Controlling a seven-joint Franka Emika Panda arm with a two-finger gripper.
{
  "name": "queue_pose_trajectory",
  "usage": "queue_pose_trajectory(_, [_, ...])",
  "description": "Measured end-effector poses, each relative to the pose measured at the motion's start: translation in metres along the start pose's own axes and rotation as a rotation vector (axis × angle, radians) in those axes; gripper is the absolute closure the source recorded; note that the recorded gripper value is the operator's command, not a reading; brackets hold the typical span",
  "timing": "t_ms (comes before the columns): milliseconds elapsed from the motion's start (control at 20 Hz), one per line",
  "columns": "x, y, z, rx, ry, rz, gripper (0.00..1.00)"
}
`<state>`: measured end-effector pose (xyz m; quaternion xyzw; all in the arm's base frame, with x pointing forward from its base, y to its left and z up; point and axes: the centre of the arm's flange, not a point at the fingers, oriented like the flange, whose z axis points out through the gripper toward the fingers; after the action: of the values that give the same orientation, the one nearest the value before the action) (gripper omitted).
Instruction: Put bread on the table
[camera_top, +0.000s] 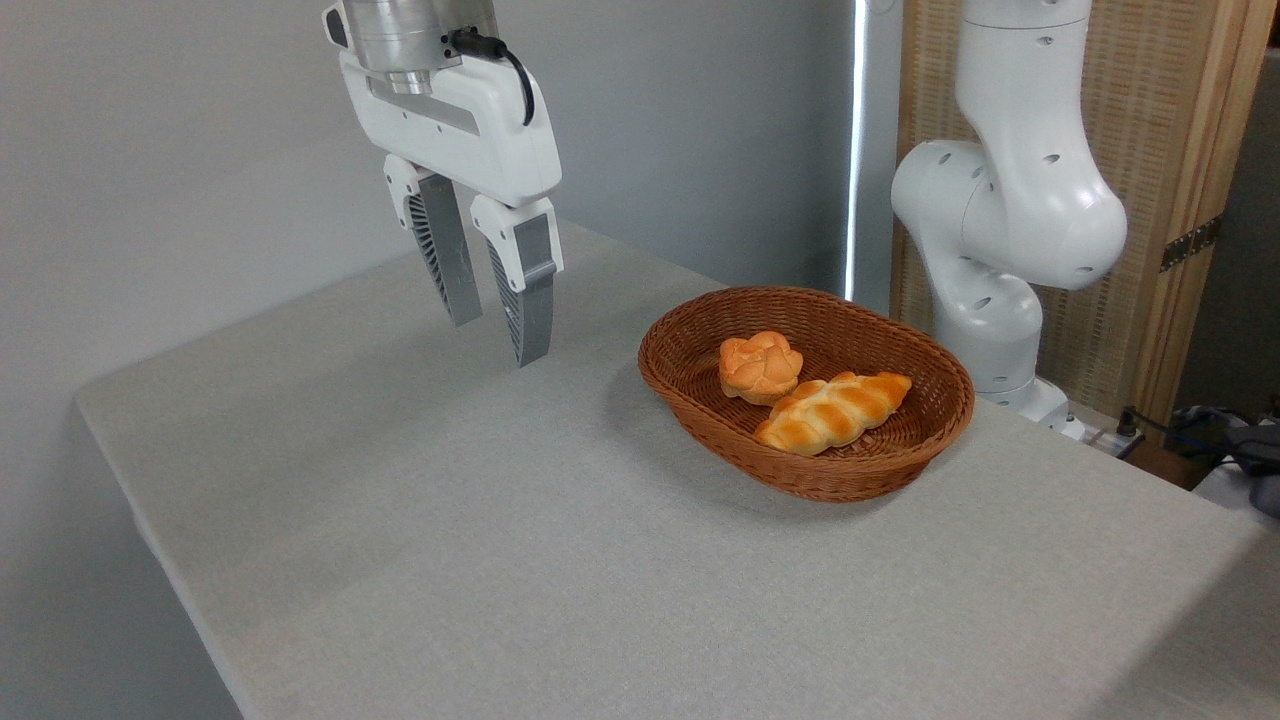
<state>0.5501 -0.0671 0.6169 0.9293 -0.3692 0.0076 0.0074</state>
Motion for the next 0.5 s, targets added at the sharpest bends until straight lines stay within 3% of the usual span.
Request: queue_pose_trajectory(500, [-0.0009, -0.0011, -0.0001, 0.0, 0.0, -0.003, 0.0])
